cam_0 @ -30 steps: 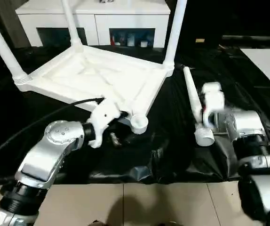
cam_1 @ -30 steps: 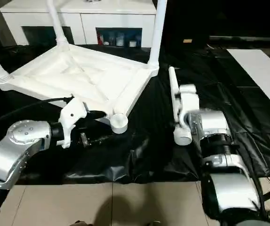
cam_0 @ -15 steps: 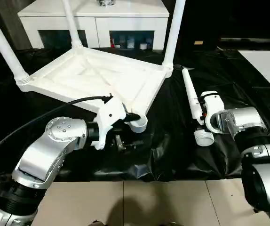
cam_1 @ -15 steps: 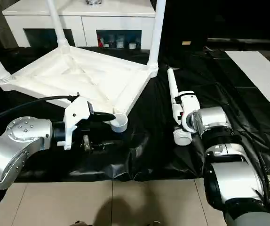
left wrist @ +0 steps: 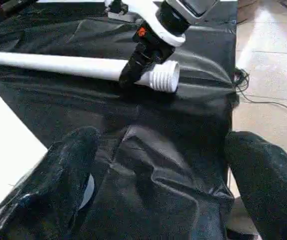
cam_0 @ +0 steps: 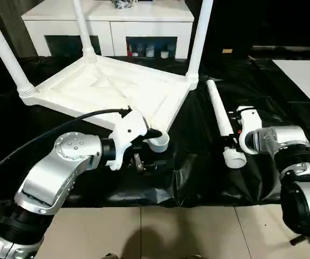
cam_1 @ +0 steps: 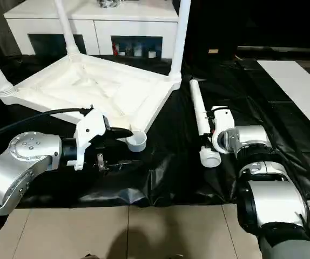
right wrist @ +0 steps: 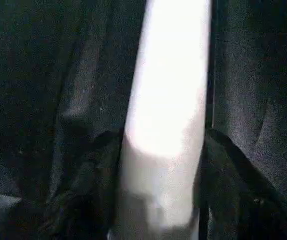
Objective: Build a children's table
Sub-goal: Pick table leg
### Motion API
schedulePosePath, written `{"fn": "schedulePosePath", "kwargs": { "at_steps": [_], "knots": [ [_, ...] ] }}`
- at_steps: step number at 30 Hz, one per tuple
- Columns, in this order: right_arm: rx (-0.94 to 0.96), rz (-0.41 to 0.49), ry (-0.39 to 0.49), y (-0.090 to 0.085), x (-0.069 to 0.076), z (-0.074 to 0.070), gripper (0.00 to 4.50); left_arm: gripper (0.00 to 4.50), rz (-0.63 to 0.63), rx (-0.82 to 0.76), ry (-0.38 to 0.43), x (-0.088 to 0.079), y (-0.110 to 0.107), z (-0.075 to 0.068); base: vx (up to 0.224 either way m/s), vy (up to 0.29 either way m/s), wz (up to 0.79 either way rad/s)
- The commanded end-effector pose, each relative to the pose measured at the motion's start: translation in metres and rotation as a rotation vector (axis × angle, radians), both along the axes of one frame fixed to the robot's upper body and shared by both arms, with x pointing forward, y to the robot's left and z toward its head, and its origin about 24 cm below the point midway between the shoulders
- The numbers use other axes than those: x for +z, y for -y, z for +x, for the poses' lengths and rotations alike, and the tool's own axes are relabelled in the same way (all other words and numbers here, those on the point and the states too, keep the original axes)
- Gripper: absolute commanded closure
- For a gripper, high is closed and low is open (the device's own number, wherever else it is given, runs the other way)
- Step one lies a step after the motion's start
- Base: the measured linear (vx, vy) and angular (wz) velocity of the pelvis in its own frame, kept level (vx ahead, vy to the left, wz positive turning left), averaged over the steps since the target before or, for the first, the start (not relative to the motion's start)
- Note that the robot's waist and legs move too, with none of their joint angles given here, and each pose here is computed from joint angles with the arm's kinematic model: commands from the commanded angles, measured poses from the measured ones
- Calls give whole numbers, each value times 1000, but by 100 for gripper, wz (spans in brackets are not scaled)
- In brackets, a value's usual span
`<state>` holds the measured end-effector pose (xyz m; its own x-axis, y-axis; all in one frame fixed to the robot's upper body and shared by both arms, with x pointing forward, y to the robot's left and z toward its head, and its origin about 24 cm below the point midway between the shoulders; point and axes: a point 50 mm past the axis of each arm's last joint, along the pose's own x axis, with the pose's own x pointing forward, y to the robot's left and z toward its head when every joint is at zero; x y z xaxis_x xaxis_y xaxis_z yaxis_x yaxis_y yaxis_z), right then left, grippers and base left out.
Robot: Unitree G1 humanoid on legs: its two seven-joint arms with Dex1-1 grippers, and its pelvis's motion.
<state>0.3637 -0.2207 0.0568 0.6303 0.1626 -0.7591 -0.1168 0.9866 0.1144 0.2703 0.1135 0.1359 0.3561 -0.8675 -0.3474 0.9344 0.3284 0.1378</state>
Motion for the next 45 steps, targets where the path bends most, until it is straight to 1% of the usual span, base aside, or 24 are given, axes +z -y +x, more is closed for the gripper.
{"fn": "schedulePosePath", "kwargs": {
  "at_steps": [1, 5, 8, 10, 11, 13, 14, 15, 16, 17, 19, 22, 23, 24, 26, 27, 28, 30, 31, 34, 40, 42, 43, 45],
  "knots": [
    [-51, -10, -88, 6, -22, -13, 241, 0, 4, 13, 24, 4, -1, 3, 0, 0, 0],
    [-138, 31, -37, 10, -24, -12, 252, 0, -33, 51, 33, 10, -1, 9, 0, 0, 0],
    [-184, 73, 61, 11, -23, -9, 254, 0, -86, 196, 69, 16, -4, 26, 0, 0, 0],
    [-206, 95, 113, 10, -22, -9, 256, 0, -85, 237, 86, 17, -5, 31, 0, 0, 0],
    [-206, 86, 168, 11, -21, -8, 256, 0, -88, 252, 93, 18, -6, 33, 0, 0, 0],
    [-202, 74, 202, 11, -19, -7, 256, 0, -92, 262, 96, 18, -6, 34, 0, 0, 0],
    [-206, 86, 300, 12, -12, -4, 257, 0, -108, 280, 104, 20, -5, 36, 0, 0, 0],
    [-218, 100, 424, 13, -1, -1, 257, 0, -139, 303, 107, 24, -4, 39, 0, 0, 0],
    [-225, 107, 488, 14, 6, 0, 257, 0, -155, 314, 107, 26, -4, 40, 0, 0, 0],
    [-235, 139, 602, 15, 20, 1, 257, 0, -185, 332, 110, 29, -2, 43, 0, 0, 0],
    [-216, 210, 761, 10, 42, -1, 261, 0, -236, 381, 95, 33, 0, 47, 0, 0, 0],
    [-56, 347, 969, -13, 75, -13, 262, 0, -353, 426, 45, 39, 10, 50, 0, 0, 0],
    [32, 399, 993, -24, 81, -20, 262, 0, -397, 424, 24, 41, 15, 50, 0, 0, 0],
    [148, 429, 1013, -40, 85, -29, 262, 0, -448, 406, -5, 44, 22, 49, 0, 0, 0],
    [281, 480, 1019, -60, 88, -42, 262, 0, -510, 382, -42, 47, 32, 49, 0, 0, 0],
    [281, 480, 1019, -60, 88, -42, 262, 0, -510, 382, -42, 47, 32, 49, 0, 0, 0],
    [345, 514, 1012, -72, 88, -48, 263, 0, -557, 362, -78, 50, 38, 49, 0, 0, 0],
    [413, 545, 996, -83, 87, -55, 263, 0, -599, 337, -117, 53, 45, 49, 0, 0, 0],
    [461, 557, 977, -92, 86, -59, 263, 0, -644, 337, -164, 56, 50, 51, 0, 0, 0],
    [490, 559, 968, -99, 85, -62, 263, 0, -681, 339, -199, 60, 52, 54, 0, 0, 0],
    [556, 608, 951, -108, 87, -66, 263, 0, -744, 372, -242, 65, 49, 59, 0, 0, 0],
    [577, 632, 944, -110, 88, -68, 263, 0, -768, 402, -260, 66, 46, 62, 0, 0, 0],
    [599, 688, 920, -111, 89, -71, 263, 0, -793, 409, -270, 69, 44, 63, 0, 0, 0],
    [610, 707, 907, -111, 88, -72, 263, 0, -805, 410, -271, 70, 42, 64, 0, 0, 0]
  ]
}}
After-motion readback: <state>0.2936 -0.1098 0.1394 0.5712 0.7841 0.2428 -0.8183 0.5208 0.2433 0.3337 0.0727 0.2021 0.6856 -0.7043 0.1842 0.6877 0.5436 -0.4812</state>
